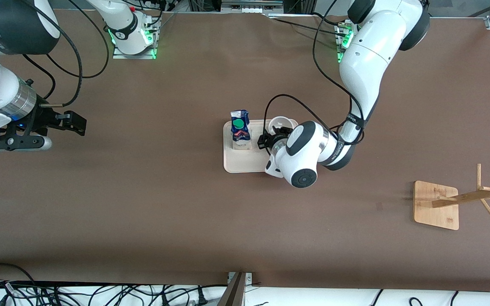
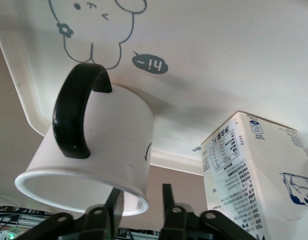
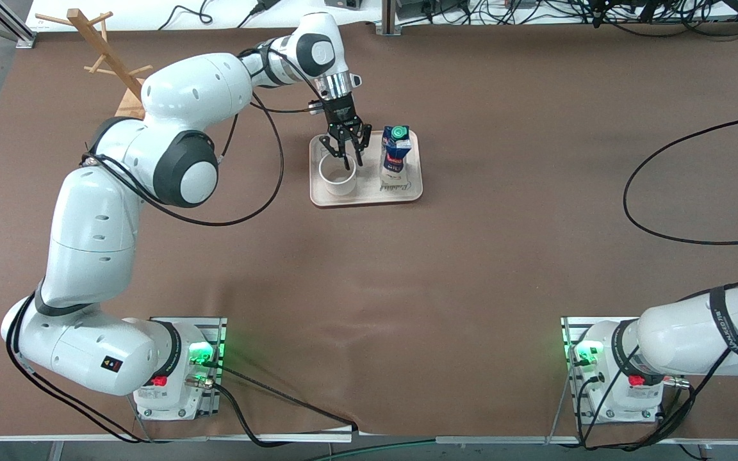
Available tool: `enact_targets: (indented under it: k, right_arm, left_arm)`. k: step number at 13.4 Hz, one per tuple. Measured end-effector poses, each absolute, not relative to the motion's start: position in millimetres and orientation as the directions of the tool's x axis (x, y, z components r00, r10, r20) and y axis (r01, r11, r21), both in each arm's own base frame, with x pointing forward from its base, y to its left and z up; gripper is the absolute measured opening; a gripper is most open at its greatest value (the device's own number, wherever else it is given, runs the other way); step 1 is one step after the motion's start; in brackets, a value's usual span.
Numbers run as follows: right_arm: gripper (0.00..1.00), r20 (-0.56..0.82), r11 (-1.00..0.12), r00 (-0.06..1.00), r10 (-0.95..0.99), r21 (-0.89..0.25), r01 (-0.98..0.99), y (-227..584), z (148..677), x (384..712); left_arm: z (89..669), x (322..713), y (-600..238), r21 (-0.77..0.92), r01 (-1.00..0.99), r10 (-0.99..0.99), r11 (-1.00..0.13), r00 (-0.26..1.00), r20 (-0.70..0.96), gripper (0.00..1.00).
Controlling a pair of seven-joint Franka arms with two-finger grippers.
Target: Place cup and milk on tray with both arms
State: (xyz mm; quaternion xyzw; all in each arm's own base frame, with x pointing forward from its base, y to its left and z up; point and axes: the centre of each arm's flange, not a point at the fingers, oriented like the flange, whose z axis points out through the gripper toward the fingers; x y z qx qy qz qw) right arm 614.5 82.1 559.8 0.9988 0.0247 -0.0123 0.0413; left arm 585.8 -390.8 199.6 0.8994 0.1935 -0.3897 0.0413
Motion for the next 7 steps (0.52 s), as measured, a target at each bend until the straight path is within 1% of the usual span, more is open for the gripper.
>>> enact_targets:
  k: [1, 3, 5, 6, 7]
  right_arm:
    - [1.0, -0.027, -0.995, 0.999, 0.045, 0.082, 0.047, 79.2, 559.7, 614.9]
    - [1.0, -0.026, -0.996, 0.999, 0.03, 0.08, 0.032, 68.5, 560.1, 616.5]
    - [1.0, -0.012, -0.999, 1.0, -0.01, 0.039, -0.009, 48.9, 568.7, 619.6]
    - [1.0, -0.004, -0.999, 1.0, -0.024, 0.03, -0.024, 39.1, 573.1, 620.8]
    - [1.0, 0.002, -0.999, 0.999, -0.033, 0.033, -0.033, 33.2, 576.0, 621.3]
  left_arm:
    - [201.3, 587.1, -390.4, -0.074, 0.382, 0.316, -0.921, 0.623, -0.715, 0.52]
    - [216.5, 594.0, -387.4, -0.057, 0.389, 0.312, -0.92, 0.635, -0.706, 0.74]
    - [260.6, 609.6, -372.0, -0.028, 0.398, 0.305, -0.917, 0.655, -0.692, 0.93]
    - [290.5, 619.3, -358.2, -0.007, 0.406, 0.303, -0.914, 0.669, -0.679, 1.0]
    - [320.0, 629.1, -341.1, 0.02, 0.414, 0.299, -0.91, 0.69, -0.659, 1.0]
